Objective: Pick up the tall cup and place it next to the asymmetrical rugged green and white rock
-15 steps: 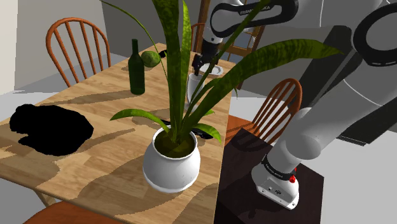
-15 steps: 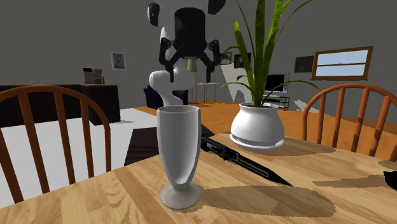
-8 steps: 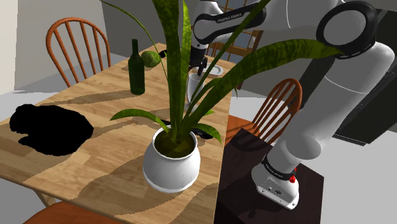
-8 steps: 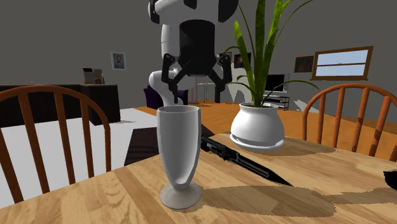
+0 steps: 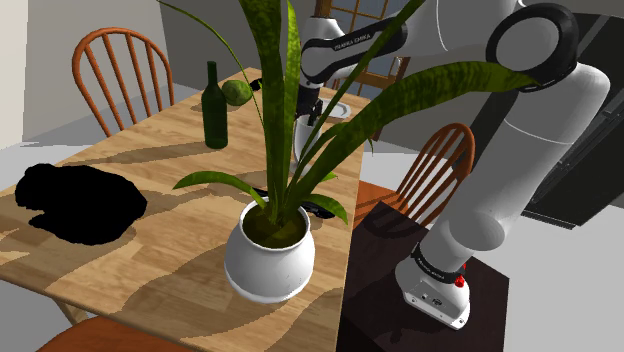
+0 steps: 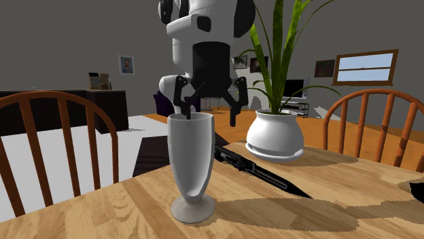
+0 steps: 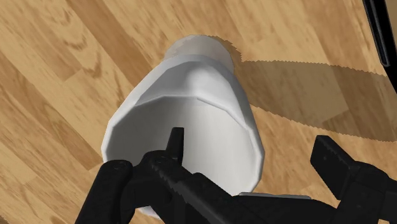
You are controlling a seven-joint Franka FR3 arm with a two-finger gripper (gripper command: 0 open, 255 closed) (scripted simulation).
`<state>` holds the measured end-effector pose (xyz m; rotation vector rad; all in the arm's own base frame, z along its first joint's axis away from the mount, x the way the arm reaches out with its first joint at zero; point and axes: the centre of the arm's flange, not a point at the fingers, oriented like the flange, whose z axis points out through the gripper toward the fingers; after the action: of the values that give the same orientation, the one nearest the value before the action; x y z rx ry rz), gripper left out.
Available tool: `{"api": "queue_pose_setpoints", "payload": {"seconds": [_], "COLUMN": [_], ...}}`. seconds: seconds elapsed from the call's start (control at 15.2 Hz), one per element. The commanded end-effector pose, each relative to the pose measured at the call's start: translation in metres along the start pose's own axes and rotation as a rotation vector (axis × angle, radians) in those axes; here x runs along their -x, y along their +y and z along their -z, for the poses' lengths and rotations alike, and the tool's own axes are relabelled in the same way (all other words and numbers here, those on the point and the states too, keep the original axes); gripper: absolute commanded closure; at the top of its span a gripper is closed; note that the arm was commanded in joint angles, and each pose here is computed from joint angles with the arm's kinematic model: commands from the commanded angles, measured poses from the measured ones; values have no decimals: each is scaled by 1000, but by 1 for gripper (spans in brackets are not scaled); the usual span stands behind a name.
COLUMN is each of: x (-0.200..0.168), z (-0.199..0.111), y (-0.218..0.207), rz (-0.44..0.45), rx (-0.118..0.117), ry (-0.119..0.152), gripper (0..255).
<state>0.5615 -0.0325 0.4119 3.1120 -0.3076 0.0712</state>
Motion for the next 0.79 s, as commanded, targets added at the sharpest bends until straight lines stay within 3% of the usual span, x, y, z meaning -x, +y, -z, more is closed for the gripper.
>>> {"api": "queue_pose_setpoints", "payload": {"seconds": [0.0,0.26,0.33,0.73], "x": [0,0,0,0], "z": [-1,-1,-1,-1], "y": [0,0,0,0], "rz": [0,0,0,0], "rx": [0,0,0,0], "ry": [0,0,0,0], "gripper": [0,0,255,255]}}
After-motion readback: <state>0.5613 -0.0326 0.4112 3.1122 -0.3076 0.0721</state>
